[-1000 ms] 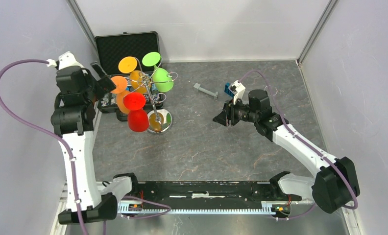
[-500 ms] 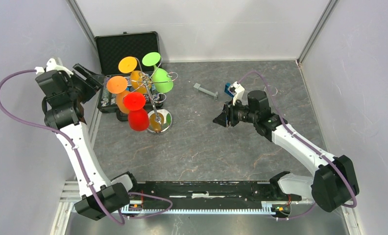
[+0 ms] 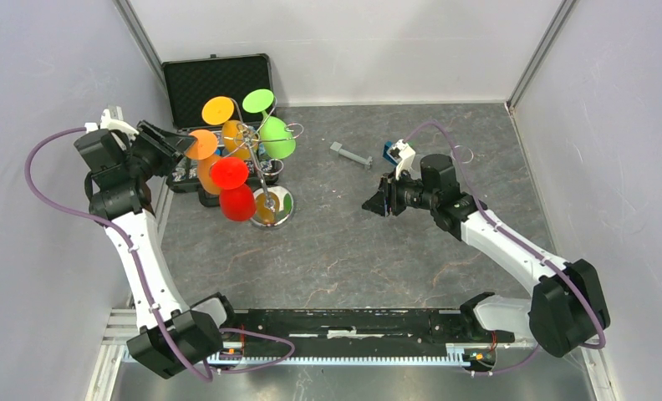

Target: Take the wine glass off the wine glass rack

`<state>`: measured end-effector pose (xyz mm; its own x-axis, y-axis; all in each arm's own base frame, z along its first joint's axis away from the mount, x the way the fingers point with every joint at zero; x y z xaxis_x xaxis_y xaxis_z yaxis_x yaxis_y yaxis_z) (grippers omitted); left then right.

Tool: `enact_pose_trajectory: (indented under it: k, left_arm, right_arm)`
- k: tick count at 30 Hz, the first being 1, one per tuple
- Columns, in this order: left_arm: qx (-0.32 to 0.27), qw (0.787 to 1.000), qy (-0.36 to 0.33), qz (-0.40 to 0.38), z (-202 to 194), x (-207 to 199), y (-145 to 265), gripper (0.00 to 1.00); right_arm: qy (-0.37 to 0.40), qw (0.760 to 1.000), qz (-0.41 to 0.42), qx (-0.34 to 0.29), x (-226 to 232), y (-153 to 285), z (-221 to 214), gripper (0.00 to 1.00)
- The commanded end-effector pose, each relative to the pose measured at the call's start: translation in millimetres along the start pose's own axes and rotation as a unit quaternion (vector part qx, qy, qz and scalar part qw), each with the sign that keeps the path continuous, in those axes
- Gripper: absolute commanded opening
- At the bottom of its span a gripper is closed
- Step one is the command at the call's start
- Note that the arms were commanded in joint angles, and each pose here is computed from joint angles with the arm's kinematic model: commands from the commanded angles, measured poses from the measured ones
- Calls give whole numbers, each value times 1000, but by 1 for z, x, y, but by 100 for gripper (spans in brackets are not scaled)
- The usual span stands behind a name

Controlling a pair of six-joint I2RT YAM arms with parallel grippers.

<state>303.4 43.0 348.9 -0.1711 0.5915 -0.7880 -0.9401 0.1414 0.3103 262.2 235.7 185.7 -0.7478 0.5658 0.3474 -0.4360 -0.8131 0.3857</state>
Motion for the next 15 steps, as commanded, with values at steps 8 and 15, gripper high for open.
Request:
enact_pose_trajectory:
  k: [8, 15]
  left_arm:
    - [-42, 998, -28, -29, 15, -34, 25, 34]
    - [-32, 998, -18, -50, 14, -42, 24, 25]
  right_arm:
    - [12, 1000, 11, -11, -1, -6, 5, 43]
    - [11, 1000, 7, -6, -4, -8, 0, 42]
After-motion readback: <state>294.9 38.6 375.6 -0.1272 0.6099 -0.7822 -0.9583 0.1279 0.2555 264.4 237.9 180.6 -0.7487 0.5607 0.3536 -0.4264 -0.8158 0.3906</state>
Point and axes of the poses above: each gripper's point midway between its finger pads, its own y axis back along the fingers, its own x axis along the line the jaws close on, z = x × y, the point moved 2 cm from there along y, back along the fingers, and after that the axes turned 9 degrees about y, right-handed, at the moved point
